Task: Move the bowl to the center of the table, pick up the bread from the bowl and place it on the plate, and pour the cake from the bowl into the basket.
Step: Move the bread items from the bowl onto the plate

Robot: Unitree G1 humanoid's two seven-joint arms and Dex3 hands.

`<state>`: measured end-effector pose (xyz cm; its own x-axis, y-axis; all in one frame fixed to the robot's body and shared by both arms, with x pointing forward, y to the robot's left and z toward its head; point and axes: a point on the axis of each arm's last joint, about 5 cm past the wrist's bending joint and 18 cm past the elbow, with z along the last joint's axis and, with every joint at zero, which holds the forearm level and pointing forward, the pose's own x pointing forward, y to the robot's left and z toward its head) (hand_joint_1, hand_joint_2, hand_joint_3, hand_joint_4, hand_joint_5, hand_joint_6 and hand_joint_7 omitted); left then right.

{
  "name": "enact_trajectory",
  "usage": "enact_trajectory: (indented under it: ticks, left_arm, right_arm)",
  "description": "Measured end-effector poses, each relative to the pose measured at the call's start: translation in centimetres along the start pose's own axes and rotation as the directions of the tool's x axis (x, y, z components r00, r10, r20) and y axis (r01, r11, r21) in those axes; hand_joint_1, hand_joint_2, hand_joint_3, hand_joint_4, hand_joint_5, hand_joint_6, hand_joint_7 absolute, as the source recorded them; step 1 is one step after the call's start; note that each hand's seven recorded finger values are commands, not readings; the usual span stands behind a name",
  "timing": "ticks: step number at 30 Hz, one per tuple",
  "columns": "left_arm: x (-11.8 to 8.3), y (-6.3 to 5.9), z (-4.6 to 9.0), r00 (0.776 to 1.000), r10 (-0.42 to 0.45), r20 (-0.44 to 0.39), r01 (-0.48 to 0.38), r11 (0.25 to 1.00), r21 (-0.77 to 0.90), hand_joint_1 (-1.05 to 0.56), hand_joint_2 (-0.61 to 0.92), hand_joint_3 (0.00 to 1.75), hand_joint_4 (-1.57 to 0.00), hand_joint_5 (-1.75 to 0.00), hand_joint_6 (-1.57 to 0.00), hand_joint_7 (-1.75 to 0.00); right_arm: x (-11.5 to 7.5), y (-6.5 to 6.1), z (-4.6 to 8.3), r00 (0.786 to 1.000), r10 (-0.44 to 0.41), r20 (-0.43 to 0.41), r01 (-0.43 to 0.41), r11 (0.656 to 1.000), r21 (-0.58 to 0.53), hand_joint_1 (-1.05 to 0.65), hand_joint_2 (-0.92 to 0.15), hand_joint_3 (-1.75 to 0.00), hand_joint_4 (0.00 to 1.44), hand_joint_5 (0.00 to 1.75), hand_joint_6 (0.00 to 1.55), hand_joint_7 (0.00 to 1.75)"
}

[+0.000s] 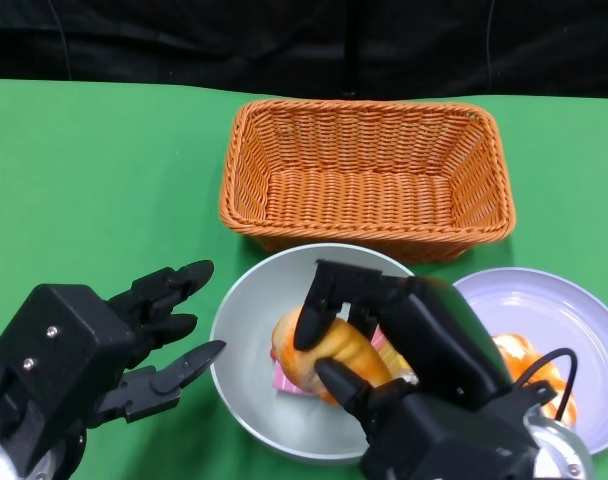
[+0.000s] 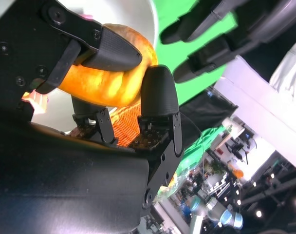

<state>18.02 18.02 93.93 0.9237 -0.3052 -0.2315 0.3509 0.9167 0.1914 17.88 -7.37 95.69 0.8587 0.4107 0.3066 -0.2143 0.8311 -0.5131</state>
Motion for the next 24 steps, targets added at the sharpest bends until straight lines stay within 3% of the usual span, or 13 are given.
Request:
enact_trajectory:
  ticks: [11, 20, 24]
  left_arm:
    - [0.0, 0.0, 0.0, 1.0, 0.002, 0.0, -0.002, 1.0, -0.004, -0.44, 0.92, 0.45, 0.0, -0.64, -0.27, -0.01]
    - [0.0, 0.0, 0.0, 1.0, 0.003, 0.002, -0.003, 1.0, -0.01, -0.43, 0.92, 0.45, 0.0, -0.64, -0.27, 0.0]
    - [0.0, 0.0, 0.0, 1.0, 0.003, -0.003, -0.003, 1.0, -0.011, -0.43, 0.92, 0.46, 0.0, -0.64, -0.27, 0.0]
  right_arm:
    - [-0.9, -2.4, 1.6, 0.996, 0.03, -0.09, -0.006, 0.968, 0.25, 0.0, -0.26, -1.63, 0.94, 1.75, 0.75, 1.68]
    - [-1.5, -3.9, 1.7, 0.988, -0.091, -0.129, 0.126, 0.945, 0.3, -0.02, -0.3, -1.61, 0.96, 1.75, 0.75, 1.68]
    - [-1.8, -4.8, 1.4, 0.969, -0.177, -0.171, 0.221, 0.931, 0.29, -0.03, -0.29, -1.62, 0.95, 1.75, 0.74, 1.7]
